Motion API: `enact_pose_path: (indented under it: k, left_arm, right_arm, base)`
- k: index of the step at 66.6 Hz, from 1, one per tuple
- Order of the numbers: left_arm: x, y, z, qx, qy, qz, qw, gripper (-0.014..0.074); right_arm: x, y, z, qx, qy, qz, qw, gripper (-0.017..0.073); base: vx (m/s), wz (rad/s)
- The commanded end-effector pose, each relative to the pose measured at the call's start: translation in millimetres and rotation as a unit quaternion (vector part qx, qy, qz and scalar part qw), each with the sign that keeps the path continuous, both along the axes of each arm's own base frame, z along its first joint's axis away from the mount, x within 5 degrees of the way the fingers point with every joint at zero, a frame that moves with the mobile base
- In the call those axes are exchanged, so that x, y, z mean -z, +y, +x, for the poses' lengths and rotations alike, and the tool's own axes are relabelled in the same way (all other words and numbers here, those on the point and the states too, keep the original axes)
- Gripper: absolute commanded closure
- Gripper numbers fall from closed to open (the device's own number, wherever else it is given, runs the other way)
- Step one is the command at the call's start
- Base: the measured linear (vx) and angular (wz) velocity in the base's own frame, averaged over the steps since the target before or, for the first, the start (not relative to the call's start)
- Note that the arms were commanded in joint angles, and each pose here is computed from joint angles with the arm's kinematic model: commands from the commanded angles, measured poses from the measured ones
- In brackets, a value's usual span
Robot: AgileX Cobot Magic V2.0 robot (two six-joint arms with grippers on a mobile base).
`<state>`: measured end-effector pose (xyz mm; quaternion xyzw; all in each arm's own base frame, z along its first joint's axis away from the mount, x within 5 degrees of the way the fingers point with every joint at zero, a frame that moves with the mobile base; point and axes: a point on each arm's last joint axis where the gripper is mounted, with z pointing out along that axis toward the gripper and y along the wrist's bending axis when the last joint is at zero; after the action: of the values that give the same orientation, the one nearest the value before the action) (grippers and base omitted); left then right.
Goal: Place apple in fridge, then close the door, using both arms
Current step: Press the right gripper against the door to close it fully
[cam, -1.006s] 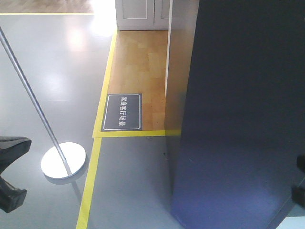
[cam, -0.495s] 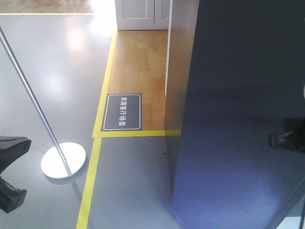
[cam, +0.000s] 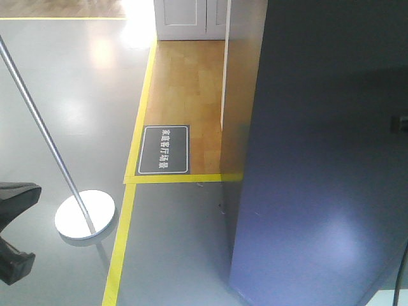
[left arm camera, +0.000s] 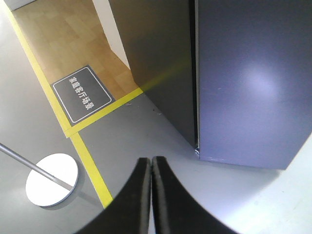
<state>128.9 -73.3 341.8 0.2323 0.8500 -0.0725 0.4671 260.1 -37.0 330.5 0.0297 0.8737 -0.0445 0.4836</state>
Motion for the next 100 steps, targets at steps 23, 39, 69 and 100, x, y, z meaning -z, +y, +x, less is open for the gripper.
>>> enact_pose_path:
  k: [23,39,69,100]
  left_arm:
    - [-13.0,-1.1,0.6,0.005,-0.037,-0.022,0.999,0.06]
    - [-13.0,-1.1,0.6,0.005,-0.037,-0.022,0.999,0.06]
    - [-12.8,-1.4,1.0,0.005,-0.037,-0.022,0.999,0.06]
    - [-12.9,-1.5,1.0,0.005,-0.037,-0.023,0.999,0.06]
  right_arm:
    - [-35.6,-18.4,70.2,0.025,-0.247,-0.034,0.968,0.0563]
    - [-29.4,-28.2,124.9,0.044,-0.248,0.011,0.968,0.0563]
    - [-30.2,-27.4,131.3,0.038,-0.192,0.022,0.98,0.0563]
    - [-57.1,-2.8,64.6,-0.006,-0.021,0.055,0.998,0.0563]
  base:
    - [0.0,0.0]
    - [0.0,0.0]
    - [0.0,0.0]
    - [0.0,0.0]
